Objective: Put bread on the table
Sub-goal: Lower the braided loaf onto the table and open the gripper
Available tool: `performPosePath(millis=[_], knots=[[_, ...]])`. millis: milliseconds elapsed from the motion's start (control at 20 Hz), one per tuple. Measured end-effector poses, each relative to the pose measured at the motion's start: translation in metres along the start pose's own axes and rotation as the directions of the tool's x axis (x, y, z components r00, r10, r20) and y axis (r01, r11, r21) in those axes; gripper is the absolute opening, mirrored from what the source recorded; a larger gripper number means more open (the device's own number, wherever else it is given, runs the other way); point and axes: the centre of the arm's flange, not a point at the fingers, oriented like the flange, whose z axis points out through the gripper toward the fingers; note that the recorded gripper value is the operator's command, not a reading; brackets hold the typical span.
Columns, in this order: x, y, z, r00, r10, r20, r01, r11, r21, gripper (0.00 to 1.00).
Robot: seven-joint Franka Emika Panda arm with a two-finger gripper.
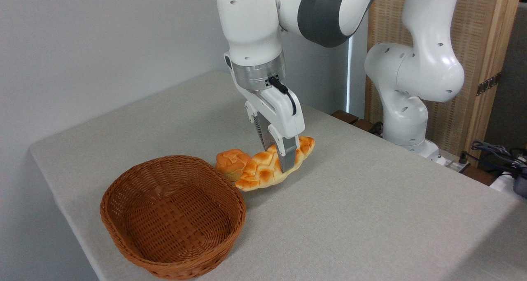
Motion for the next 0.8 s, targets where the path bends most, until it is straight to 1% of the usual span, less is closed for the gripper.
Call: performPosePath(millis=[200,500,800], knots=[[-0.0013,0.0011,0.0065,1.0,-0.001,0.008,0.001,1.0,-0.011,0.84],[-0.0022,0.0017,0.0105,1.0,-0.001,0.013,0.001,1.0,-0.018,1.0],[-0.0022,0.0017,0.0107,1.0,-0.001,0.014,0.001,1.0,-0.018,1.0]])
